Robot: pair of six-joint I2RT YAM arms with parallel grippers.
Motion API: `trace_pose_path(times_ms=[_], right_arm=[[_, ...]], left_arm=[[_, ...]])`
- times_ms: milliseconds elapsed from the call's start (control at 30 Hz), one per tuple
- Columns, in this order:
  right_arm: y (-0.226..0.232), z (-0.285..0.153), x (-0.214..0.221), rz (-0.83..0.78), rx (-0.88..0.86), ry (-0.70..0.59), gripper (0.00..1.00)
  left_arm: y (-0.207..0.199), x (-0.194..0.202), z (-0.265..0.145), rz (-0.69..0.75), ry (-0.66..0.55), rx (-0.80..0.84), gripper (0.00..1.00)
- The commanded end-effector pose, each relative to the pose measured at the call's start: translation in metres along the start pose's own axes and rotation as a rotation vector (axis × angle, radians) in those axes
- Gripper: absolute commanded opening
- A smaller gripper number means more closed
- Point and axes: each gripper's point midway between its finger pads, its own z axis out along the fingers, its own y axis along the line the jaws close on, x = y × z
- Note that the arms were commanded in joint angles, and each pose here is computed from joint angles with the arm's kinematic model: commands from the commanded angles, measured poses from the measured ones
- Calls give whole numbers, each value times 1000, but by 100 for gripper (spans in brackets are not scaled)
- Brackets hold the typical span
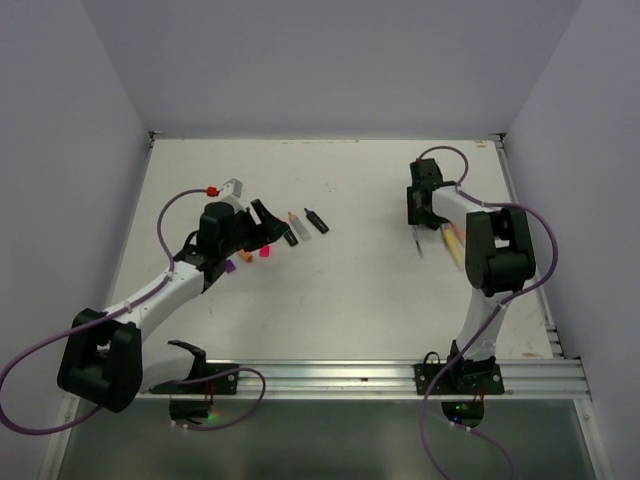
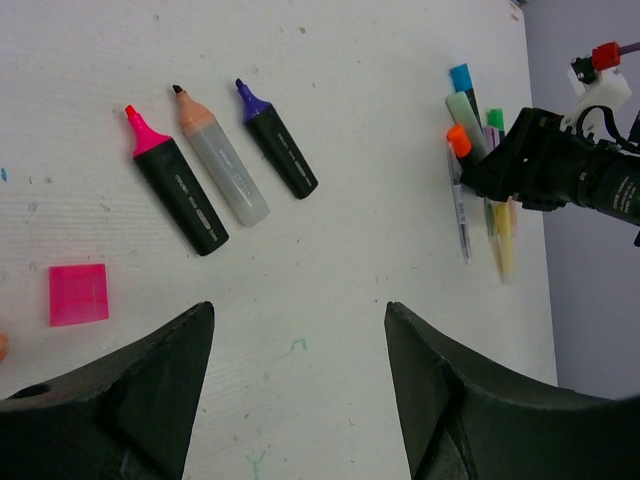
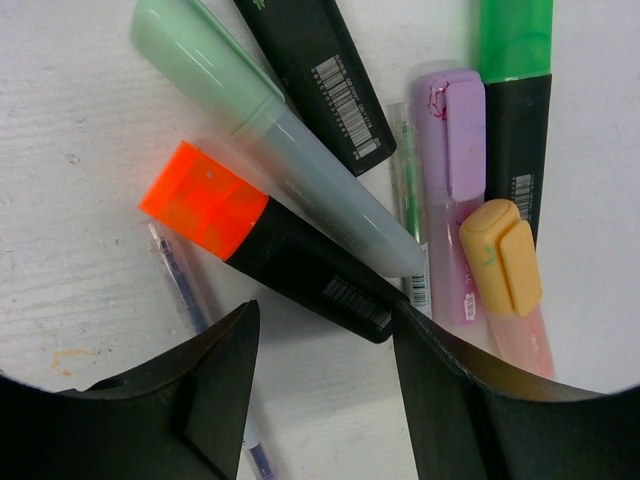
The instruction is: Open the pen caps
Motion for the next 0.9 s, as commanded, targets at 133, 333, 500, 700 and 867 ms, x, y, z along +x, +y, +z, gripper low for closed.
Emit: trace_pose_path(times_ms=[133,333,500,700,867], right_arm=[[3,8,-16,2,-21,-33,59],[5,16,-15,0,-37,-18,59],[6,23,-7,-6,-45,11,59],[14,25,8,-12,-92,47,50],[17,21,24,-19,-122,82,45]], left_arm=[[-22,-19,2,46,-46,65,72],[-21,-17,6,45,-34,65,72],[-21,-19,7,48,-37,64,72],[-20,-17,7,46,-32,65,72],[-22,-15,6,43,-26,74,72]])
